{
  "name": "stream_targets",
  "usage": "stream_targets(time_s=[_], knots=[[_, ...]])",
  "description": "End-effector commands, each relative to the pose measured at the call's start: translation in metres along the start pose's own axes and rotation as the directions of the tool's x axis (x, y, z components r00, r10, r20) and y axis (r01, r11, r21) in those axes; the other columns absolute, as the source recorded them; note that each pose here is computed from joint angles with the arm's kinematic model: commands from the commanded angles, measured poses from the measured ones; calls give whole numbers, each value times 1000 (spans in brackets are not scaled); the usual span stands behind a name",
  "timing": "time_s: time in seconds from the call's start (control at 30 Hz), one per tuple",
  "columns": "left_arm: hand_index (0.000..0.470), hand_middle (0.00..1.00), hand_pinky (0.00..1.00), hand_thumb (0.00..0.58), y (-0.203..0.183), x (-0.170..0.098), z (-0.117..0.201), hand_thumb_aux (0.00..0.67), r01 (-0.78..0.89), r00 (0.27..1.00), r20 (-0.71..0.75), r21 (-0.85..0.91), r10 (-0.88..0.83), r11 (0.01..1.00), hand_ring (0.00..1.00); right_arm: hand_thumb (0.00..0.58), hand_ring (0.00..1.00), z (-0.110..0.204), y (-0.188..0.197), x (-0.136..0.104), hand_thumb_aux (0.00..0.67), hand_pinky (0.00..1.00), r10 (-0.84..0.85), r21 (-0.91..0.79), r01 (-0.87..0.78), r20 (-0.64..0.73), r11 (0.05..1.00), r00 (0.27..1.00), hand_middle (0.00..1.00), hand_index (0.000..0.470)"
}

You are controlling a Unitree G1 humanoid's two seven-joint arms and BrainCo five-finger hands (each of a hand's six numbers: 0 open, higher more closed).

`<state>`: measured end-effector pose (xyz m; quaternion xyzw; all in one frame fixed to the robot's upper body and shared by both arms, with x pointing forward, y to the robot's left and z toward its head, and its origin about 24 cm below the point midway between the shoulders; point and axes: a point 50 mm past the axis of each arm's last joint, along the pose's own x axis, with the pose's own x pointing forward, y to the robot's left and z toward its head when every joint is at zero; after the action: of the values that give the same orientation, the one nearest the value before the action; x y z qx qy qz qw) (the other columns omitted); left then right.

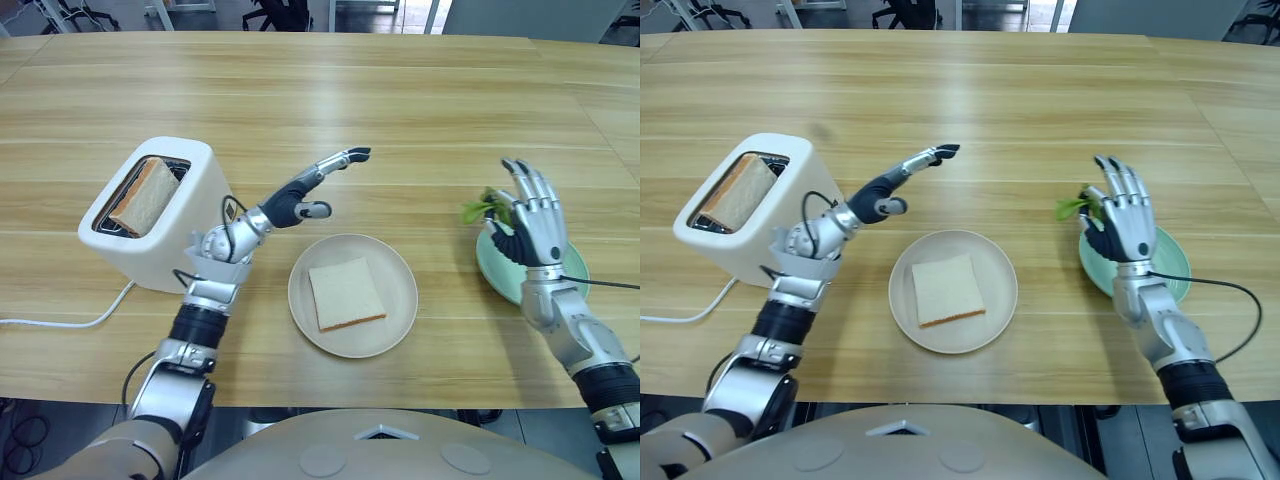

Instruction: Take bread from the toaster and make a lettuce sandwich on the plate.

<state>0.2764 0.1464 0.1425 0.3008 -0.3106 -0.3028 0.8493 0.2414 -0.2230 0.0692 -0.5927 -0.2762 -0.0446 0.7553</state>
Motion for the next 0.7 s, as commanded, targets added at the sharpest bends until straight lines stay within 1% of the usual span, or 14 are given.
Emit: stream_targets(time_s=[0.03, 0.13, 0.2, 0.33, 0.47, 0.63, 0.7], knots=[[0, 0, 0, 0, 39, -26, 10, 0, -109, 992, -46, 174, 119, 979, 0, 580, 0, 38, 13, 2, 670, 0, 56, 74, -68, 158, 995, 986, 0, 460], [0, 0, 0, 0, 64, -45, 16, 0, -162, 980, -74, 257, 187, 953, 0, 580, 0, 58, 21, 1, 670, 0, 82, 108, -109, 225, 988, 971, 0, 460], [0, 0, 0, 0, 79, -59, 19, 0, -166, 970, -110, 354, 218, 920, 0, 580, 0, 71, 26, 1, 670, 0, 96, 133, -135, 265, 982, 959, 0, 460], [0, 0, 0, 0, 101, -82, 21, 0, -131, 952, -189, 466, 243, 875, 0, 580, 0, 96, 37, 1, 670, 0, 132, 167, -201, 352, 965, 927, 0, 460], [0, 0, 0, 0, 116, -98, 19, 0, -78, 927, -270, 539, 260, 839, 0, 580, 0, 112, 44, -5, 670, 0, 156, 192, -247, 392, 950, 906, 0, 460], [0, 0, 0, 0, 127, -127, 12, 0, 24, 863, -413, 609, 291, 792, 0, 580, 0, 133, 52, -13, 670, 0, 193, 223, -324, 464, 919, 865, 0, 460], [0, 0, 0, 0, 131, -144, 7, 0, 80, 817, -490, 619, 305, 781, 0, 580, 0, 139, 57, -19, 670, 0, 227, 223, -372, 488, 901, 843, 0, 460]])
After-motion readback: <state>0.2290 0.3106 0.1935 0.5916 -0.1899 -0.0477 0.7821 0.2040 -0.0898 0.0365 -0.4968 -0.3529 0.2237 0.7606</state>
